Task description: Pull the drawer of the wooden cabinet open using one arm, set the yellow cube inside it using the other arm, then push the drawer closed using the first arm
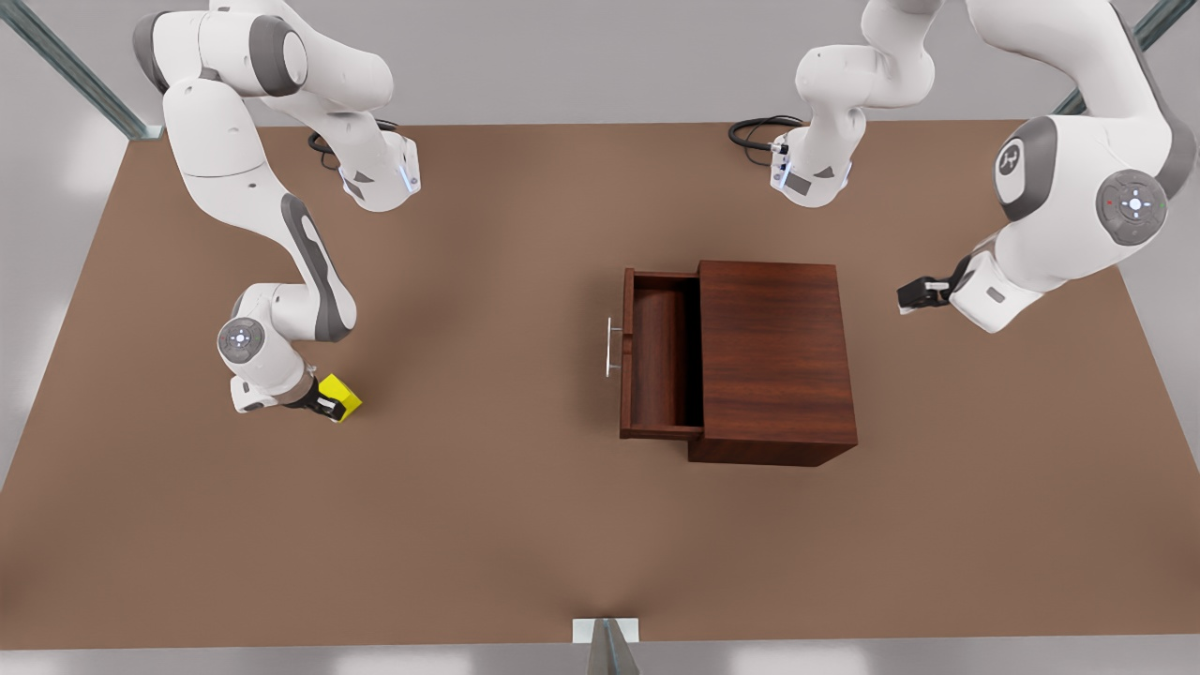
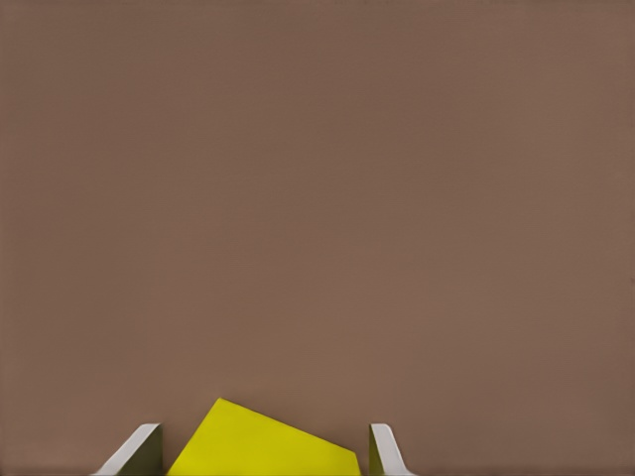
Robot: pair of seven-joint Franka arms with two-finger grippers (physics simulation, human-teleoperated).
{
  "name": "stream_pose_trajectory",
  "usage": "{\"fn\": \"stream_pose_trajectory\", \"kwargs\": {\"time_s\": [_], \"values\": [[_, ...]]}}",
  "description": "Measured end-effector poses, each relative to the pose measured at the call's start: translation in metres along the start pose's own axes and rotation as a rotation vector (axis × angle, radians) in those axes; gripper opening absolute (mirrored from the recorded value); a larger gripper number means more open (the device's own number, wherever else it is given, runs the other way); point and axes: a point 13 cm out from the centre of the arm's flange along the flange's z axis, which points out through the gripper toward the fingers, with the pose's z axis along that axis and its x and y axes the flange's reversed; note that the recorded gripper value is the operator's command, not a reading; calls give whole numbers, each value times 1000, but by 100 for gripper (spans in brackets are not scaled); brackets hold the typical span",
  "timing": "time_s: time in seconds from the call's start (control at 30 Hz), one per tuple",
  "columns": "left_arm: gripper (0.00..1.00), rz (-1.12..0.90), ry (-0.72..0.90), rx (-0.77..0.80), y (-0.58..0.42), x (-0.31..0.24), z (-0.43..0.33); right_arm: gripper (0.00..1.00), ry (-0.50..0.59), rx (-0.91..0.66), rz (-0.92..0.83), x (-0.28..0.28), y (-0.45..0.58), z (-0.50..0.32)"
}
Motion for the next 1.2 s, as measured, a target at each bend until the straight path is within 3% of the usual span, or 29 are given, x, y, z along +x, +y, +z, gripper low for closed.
{"fn": "stream_pose_trajectory", "kwargs": {"time_s": [0.7, 0.8, 1.2], "values": [[100, 8, 6, 0, 1, 1, 1, 87, 43, 14, 8, 23, -15, 14], [100, 11, 7, -1, -1, 2, 1, 77, 45, 14, 9, 26, -17, 12], [100, 27, 7, -4, -8, 2, 1, 75, 39, 6, 19, 13, -17, -22]]}}
